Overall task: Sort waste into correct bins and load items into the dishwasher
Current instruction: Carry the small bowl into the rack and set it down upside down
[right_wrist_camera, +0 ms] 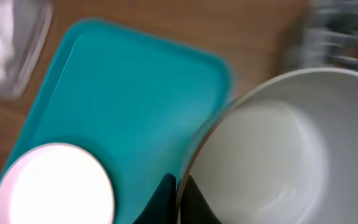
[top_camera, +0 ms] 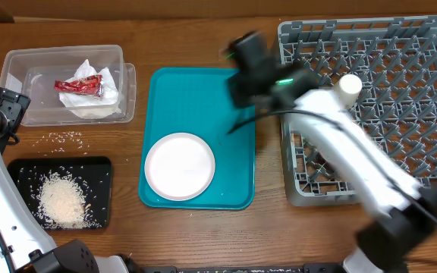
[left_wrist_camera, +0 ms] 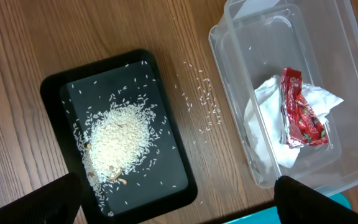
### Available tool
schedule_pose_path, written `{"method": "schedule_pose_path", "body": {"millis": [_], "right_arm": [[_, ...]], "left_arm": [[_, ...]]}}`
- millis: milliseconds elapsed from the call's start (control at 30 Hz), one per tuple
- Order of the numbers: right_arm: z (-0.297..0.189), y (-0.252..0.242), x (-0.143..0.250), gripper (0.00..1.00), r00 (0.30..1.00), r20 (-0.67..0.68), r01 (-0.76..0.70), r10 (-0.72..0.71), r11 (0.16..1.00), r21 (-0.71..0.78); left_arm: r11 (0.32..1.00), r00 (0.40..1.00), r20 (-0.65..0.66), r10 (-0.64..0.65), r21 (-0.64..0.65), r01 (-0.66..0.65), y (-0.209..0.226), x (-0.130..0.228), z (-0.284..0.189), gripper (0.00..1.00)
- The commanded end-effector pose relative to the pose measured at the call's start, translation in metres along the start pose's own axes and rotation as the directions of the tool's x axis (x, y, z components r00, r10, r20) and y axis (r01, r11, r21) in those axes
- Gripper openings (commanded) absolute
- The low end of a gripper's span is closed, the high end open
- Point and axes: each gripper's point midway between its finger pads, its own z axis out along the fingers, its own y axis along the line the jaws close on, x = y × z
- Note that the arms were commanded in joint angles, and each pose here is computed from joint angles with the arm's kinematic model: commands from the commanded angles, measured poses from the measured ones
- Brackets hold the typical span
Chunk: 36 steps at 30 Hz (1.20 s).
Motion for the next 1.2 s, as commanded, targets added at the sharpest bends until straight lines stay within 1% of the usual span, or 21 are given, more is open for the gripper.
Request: {"method": "schedule_pose_path", "body": {"millis": [0,133,200,267,400,500,667,700,767,833,900,1167], "right_arm": [[-0.056,-0.059,-0.021,0.04,0.978,0.096,-0.185,0.186,0.983,-0.014],[-0.091,-0.126,-0.020,0.04,0.925,0.117,-0.355,0.362,0.932,-0.078],[-0.099,-0.156,-0.017,0.04,0.886,0.106,-0.438,0.451,0.890,-0.126],[-0.101,-0.176,-0.013,0.04,0.859,0.082,-0.483,0.505,0.853,-0.196],[-0.102,-0.203,-0.004,0.04,0.854,0.059,-0.466,0.517,0.811,-0.354],[-0.098,-0.226,-0.001,0.04,0.818,0.057,-0.492,0.572,0.747,-0.447],[-0.089,-0.242,-0.004,0.04,0.780,0.013,-0.464,0.625,0.592,-0.659],[-0.085,-0.244,-0.004,0.04,0.772,-0.017,-0.462,0.635,0.542,-0.702],[-0.078,-0.246,-0.003,0.04,0.758,-0.064,-0.470,0.649,0.476,-0.744],[-0.066,-0.250,0.000,0.04,0.741,-0.117,-0.489,0.662,0.411,-0.769],[-0.051,-0.255,0.004,0.04,0.720,-0.167,-0.522,0.674,0.367,-0.770],[-0.005,-0.272,0.022,0.04,0.660,-0.272,-0.609,0.701,0.286,-0.740]], "left_arm": [[1.000,1.000,0.001,0.012,-0.021,-0.012,0.004,-0.001,0.004,1.00],[1.000,1.000,0.001,0.012,-0.021,-0.012,0.004,-0.001,0.004,1.00],[1.000,1.000,0.001,0.012,-0.021,-0.012,0.004,-0.001,0.004,1.00],[1.000,1.000,0.001,0.012,-0.021,-0.012,0.004,-0.001,0.004,1.00],[1.000,1.000,0.001,0.012,-0.021,-0.012,0.004,-0.001,0.004,1.00],[1.000,1.000,0.001,0.012,-0.021,-0.012,0.004,-0.001,0.004,1.00],[1.000,1.000,0.001,0.012,-0.021,-0.012,0.004,-0.001,0.004,1.00],[1.000,1.000,0.001,0.012,-0.021,-0.012,0.004,-0.001,0.004,1.00],[1.000,1.000,0.001,0.012,-0.021,-0.012,0.004,-0.001,0.004,1.00],[1.000,1.000,0.001,0.012,-0.021,-0.012,0.004,-0.001,0.004,1.00],[1.000,1.000,0.001,0.012,-0.021,-0.012,0.004,-0.001,0.004,1.00],[1.000,1.000,0.001,0.012,-0.021,-0.012,0.004,-0.001,0.004,1.00]]}}
